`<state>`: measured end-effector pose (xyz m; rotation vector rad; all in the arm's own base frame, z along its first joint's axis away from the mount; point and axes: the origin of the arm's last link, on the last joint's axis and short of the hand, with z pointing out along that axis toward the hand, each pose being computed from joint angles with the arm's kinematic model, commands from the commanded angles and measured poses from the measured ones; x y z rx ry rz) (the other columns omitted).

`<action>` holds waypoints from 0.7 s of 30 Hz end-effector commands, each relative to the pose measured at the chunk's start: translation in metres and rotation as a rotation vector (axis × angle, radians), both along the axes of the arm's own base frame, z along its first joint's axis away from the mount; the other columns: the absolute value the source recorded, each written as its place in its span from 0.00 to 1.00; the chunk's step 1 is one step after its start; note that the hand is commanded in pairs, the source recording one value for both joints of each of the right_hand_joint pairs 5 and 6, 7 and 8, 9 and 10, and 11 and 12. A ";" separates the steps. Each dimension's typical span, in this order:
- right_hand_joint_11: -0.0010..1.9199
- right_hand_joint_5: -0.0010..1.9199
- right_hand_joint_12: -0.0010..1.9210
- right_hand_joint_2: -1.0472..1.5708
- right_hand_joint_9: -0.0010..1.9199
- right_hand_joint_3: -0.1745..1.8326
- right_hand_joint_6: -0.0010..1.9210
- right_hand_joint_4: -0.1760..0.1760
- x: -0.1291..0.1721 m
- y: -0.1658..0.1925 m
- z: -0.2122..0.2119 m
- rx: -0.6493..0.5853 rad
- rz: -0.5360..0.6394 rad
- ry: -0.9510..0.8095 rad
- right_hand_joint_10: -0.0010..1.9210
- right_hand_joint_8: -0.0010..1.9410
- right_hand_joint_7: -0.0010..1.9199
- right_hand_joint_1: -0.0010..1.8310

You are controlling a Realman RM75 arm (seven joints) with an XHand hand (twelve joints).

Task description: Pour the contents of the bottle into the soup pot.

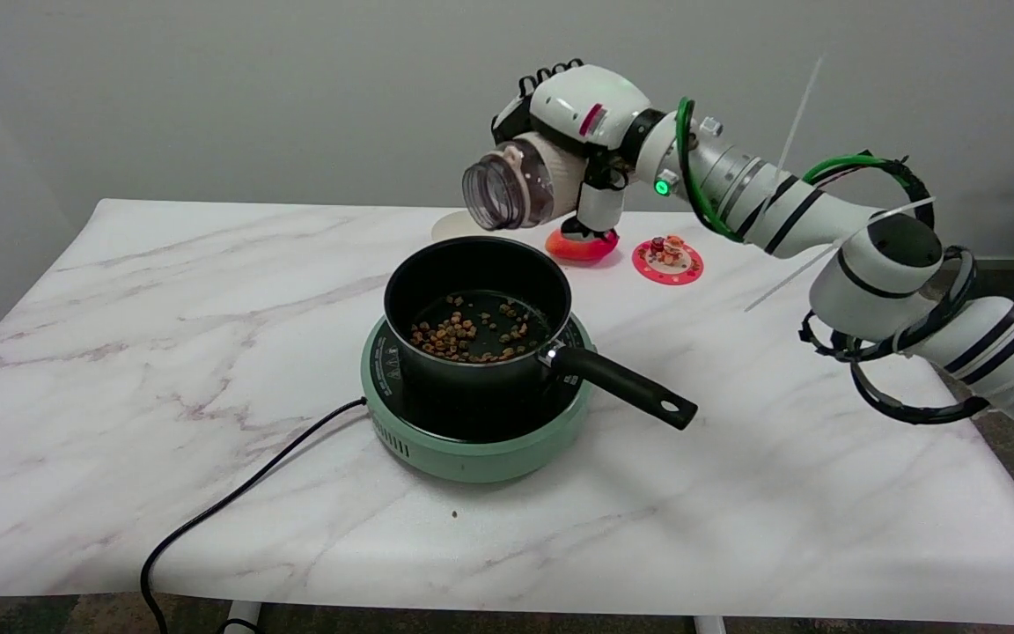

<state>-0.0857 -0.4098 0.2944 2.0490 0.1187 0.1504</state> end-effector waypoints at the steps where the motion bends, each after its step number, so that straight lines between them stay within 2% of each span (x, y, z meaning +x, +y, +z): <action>1: 0.61 1.00 0.61 0.62 0.82 0.57 1.00 0.50 -0.021 0.034 -0.029 -0.051 0.219 0.433 0.82 0.99 1.00 0.91; 8: 0.61 1.00 0.61 0.63 0.82 0.54 1.00 0.50 -0.025 0.035 -0.030 -0.054 0.233 0.477 0.82 0.99 1.00 0.90; 21: 0.61 1.00 0.61 0.64 0.82 0.52 1.00 0.50 -0.005 0.025 -0.031 0.030 0.285 0.580 0.82 0.99 1.00 0.90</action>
